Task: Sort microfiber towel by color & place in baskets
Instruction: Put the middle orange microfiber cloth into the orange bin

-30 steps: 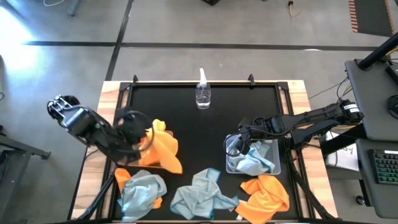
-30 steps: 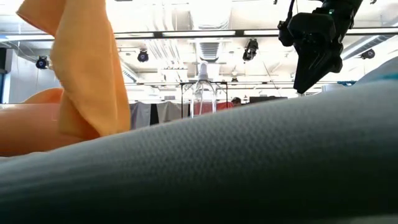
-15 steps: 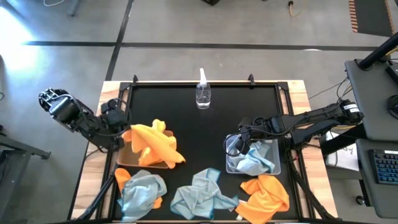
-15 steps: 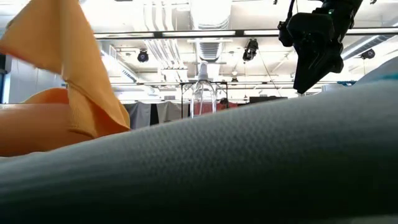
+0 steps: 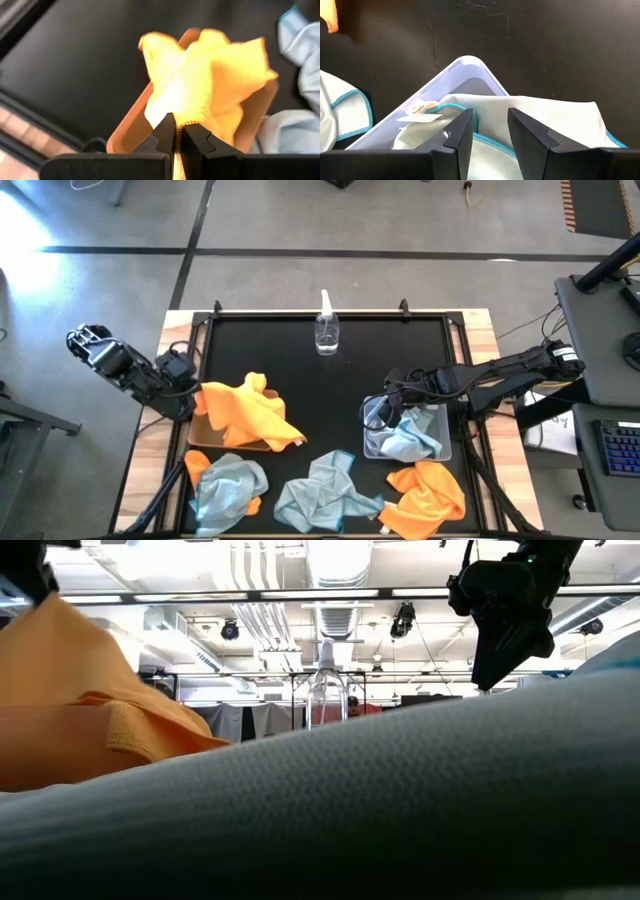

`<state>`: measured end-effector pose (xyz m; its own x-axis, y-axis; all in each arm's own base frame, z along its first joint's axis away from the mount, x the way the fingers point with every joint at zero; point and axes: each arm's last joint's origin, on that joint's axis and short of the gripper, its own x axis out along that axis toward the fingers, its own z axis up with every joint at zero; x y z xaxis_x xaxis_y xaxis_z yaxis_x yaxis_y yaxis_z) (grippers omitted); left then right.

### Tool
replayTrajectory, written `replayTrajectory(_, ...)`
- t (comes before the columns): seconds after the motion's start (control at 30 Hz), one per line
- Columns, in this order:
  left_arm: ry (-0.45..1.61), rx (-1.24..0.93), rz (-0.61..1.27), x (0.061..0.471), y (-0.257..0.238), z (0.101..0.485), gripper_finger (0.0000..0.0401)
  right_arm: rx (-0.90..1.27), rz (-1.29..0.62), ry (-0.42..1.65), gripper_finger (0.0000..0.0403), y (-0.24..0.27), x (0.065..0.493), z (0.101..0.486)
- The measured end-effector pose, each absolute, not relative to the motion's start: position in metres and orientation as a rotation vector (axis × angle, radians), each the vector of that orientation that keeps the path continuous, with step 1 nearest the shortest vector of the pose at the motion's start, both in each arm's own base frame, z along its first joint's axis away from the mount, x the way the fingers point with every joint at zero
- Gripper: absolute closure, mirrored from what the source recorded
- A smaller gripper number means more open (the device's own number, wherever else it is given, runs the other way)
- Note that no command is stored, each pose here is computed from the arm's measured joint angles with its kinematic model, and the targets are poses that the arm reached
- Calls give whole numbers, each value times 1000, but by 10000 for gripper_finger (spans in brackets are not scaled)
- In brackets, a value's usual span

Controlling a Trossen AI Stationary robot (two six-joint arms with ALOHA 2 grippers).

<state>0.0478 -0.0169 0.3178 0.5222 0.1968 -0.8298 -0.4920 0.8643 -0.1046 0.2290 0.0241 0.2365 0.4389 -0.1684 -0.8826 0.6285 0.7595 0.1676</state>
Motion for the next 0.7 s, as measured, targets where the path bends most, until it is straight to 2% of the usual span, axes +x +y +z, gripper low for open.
replayTrajectory(0.2,1009,-395,452,51,-21,283,401,524,-524,1002,284,24,229,237)
replayTrajectory(0.4,1025,-465,370,65,-33,256,401,524,-524,1001,284,24,229,237)
replayTrajectory(0.7,1055,-487,286,77,-44,242,401,533,-528,996,284,24,229,237)
